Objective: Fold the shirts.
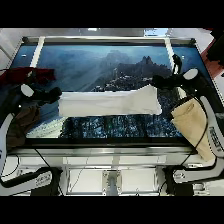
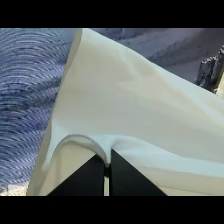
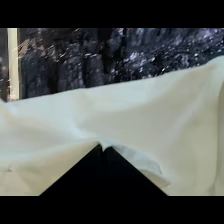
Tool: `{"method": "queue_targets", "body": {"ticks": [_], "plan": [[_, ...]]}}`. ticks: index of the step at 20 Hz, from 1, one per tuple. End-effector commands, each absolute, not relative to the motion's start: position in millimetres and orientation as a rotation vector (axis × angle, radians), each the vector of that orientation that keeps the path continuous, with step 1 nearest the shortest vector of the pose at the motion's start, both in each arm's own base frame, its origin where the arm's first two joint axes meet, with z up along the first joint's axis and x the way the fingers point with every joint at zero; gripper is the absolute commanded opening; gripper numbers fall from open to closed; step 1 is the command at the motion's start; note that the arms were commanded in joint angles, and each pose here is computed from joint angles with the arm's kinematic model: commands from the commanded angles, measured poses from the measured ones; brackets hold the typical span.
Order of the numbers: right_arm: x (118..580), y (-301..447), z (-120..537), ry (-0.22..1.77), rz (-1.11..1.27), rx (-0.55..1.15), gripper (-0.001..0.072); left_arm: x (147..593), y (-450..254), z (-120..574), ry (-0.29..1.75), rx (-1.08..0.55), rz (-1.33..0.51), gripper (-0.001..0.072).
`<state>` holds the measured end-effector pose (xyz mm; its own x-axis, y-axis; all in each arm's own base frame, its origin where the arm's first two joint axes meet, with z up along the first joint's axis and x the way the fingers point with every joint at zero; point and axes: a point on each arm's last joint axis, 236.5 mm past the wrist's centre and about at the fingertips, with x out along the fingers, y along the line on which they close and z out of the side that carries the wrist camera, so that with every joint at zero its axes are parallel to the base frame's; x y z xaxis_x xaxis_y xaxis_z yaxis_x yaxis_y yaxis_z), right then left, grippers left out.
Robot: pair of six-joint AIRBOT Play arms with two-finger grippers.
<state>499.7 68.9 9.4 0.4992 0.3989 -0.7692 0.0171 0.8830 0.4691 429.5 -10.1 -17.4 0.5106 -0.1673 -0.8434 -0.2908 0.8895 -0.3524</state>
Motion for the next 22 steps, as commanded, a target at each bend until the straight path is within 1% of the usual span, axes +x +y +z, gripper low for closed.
{"method": "queue_targets", "body": {"ticks": [1,5,8,9,10,11,12,13,14,16,17,18,19,20,21,22], "plan": [[520.5,66.9,-32.1,1.062,0.217,0.462,0.0028,453.9,-11.4,-34.6,0.989,-0.544,0.095,0.0011],[514.2,73.2,-70.1,1.142,0.216,0.457,0.0028,456.7,-19.1,-53.1,1.015,-0.55,0.092,0.0011],[513.6,75.6,-72.2,1.147,0.219,0.458,0.0029,459.9,-19.8,-51.7,1.001,-0.567,0.094,0.0014],[513.2,74.9,-71.1,1.148,0.219,0.46,0.003,462.9,-19.7,-48.2,0.99,-0.57,0.092,0.0042],[511.5,72.8,-68.8,1.152,0.22,0.463,0.0033,467.3,-19.9,-40.9,0.977,-0.568,0.086,0.0255],[510.3,70.3,-62.2,1.147,0.222,0.467,0.0058,472.4,-20.5,-30.7,0.964,-0.566,0.076,0.0533],[508.3,66.8,-52.2,1.14,0.229,0.461,0.0149,478.3,-21.4,-17.1,0.953,-0.564,0.062,0.0659],[507.2,60.4,-40.7,1.124,0.232,0.456,0.0305,483.9,-22.9,-3.2,0.943,-0.56,0.047,0.0657],[505.4,52.1,-27.9,1.109,0.229,0.454,0.037,490.1,-24.5,13.2,0.93,-0.56,0.03,0.0656],[500.1,25.7,-4.3,1.079,0.199,0.451,0.0393,505.2,-36.7,50.7,0.876,-0.604,-0.025,0.0657],[496.1,11.3,0.9,1.079,0.178,0.462,0.0399,512.9,-51.0,71.1,0.835,-0.604,-0.093,0.0656],[489.0,0.9,-0.3,1.103,0.166,0.49,0.04,518.7,-73.5,92.9,0.785,-0.55,-0.206,0.0657],[479.1,-8.5,-7.2,1.147,0.16,0.518,0.0423,520.4,-99.4,110.9,0.735,-0.471,-0.322,0.0657],[469.7,-15.2,-15.4,1.193,0.159,0.55,0.0423,518.6,-127.3,123.8,0.701,-0.413,-0.411,0.0657],[462.9,-17.6,-23.1,1.23,0.168,0.596,0.0424,514.5,-149.2,126.6,0.701,-0.384,-0.453,0.0658],[459.3,-17.8,-30.3,1.257,0.182,0.655,0.0463,509.1,-168.7,121.3,0.712,-0.325,-0.481,0.0659]]}}
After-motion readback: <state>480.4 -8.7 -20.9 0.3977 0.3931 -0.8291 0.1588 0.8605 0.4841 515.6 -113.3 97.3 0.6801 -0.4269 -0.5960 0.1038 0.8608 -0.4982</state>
